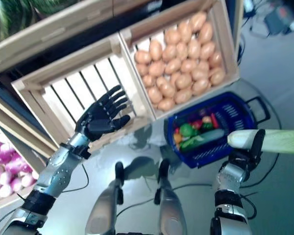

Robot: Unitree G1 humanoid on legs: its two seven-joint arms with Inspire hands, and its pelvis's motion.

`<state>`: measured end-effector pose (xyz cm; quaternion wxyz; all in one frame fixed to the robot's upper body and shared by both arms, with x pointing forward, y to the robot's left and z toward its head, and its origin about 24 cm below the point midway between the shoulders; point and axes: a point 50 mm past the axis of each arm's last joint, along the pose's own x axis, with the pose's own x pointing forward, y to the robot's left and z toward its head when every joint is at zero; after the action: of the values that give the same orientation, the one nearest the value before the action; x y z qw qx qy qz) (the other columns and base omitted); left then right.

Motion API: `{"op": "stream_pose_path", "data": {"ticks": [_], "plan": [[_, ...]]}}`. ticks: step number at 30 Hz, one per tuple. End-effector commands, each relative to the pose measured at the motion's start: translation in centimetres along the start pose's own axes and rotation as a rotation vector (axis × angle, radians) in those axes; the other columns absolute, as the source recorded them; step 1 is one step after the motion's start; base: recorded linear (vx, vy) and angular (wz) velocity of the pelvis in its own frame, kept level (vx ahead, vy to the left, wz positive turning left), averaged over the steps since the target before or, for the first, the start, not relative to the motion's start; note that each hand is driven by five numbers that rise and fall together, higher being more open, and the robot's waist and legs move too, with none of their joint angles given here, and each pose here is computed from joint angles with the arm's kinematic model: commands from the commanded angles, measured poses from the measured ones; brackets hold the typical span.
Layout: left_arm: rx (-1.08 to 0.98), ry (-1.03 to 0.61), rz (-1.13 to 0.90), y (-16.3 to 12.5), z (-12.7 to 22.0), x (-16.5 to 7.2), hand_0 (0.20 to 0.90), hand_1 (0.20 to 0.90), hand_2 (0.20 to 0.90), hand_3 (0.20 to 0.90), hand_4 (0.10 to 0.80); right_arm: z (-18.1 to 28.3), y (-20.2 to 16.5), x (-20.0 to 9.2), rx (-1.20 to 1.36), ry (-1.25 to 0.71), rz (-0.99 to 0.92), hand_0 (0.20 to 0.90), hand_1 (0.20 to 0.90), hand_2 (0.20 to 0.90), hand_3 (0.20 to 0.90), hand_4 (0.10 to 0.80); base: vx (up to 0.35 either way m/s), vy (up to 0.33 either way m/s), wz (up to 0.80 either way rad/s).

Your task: Put vegetables into the basket

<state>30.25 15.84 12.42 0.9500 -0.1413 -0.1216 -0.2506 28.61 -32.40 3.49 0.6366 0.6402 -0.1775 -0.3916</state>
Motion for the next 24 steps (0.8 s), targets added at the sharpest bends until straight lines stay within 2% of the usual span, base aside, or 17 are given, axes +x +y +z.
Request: {"op": "stream_pose_path", "data": {"ticks": [1,10,19,24], "plan": [[0.087,-0.329,-0.191,-2.9,6.4,1.5,0.900,0.900,0.900,0.900,0.800,3.6,5.1,0.9,0.044,-0.171,0.268,0.300,0.300,0.300,0.300,0.400,-0.132,-0.034,0.03],[0.085,-0.361,-0.261,-4.3,7.7,2.7,0.900,0.900,0.900,0.900,0.800,2.4,10.3,1.2,-0.023,-0.138,0.372,0.300,0.300,0.300,0.300,0.400,-0.089,0.001,0.10],[0.041,-0.358,-0.267,-4.4,7.6,2.9,0.900,0.900,0.900,0.900,0.800,0.8,11.4,1.2,-0.129,-0.060,0.439,0.300,0.300,0.300,0.300,0.400,-0.003,-0.027,-0.04],[0.036,-0.339,-0.267,-4.2,7.4,2.6,0.900,0.900,0.900,0.900,0.800,0.4,11.8,1.3,-0.186,-0.020,0.402,0.300,0.300,0.300,0.300,0.400,0.006,-0.006,0.00]]}}
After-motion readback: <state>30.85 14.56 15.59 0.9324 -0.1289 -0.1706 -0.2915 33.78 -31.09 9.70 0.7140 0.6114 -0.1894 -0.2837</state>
